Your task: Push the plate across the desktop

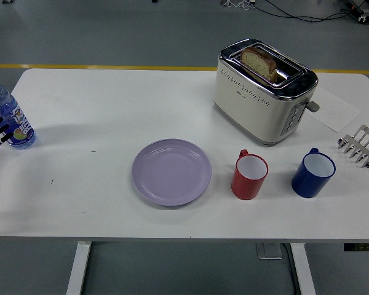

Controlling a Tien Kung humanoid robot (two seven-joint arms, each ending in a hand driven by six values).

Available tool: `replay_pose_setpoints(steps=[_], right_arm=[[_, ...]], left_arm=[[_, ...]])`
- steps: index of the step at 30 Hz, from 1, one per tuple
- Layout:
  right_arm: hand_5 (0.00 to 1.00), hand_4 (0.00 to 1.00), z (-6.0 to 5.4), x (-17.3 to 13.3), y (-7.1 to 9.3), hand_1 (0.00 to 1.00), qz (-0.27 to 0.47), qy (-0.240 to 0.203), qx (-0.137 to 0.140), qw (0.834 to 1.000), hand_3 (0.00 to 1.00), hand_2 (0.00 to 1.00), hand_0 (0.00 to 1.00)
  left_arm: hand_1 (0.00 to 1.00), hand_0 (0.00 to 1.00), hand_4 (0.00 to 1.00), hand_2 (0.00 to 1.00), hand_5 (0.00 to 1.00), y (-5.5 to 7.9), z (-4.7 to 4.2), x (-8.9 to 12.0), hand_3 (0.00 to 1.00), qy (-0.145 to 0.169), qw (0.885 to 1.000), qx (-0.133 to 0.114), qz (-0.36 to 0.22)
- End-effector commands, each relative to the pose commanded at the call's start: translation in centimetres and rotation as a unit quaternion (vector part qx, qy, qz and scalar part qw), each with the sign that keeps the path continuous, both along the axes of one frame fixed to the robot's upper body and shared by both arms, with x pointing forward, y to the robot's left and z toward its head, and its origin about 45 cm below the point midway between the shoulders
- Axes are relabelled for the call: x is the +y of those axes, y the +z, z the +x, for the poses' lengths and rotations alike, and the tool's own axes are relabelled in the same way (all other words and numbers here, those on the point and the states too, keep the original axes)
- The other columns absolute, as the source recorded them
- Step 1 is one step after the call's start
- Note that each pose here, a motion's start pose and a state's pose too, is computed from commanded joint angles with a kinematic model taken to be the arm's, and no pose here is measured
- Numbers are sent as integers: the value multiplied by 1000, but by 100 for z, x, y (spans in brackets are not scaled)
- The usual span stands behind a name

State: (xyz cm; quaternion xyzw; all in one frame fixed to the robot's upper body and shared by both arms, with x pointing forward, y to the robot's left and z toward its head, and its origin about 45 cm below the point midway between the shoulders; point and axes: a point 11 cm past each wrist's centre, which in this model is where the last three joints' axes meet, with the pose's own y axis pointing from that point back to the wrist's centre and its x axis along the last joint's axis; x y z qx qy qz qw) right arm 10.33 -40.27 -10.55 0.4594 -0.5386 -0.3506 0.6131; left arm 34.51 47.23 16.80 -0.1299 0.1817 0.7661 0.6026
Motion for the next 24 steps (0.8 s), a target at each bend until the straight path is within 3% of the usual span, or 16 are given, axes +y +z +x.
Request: replay_pose_setpoints(steps=[24], right_arm=[[179,378,6,2,1,620,0,1,0,1000,586,658,638]], left_arm=[[642,573,486,651,976,-69,10,-37,617,6,1000,1,-13]])
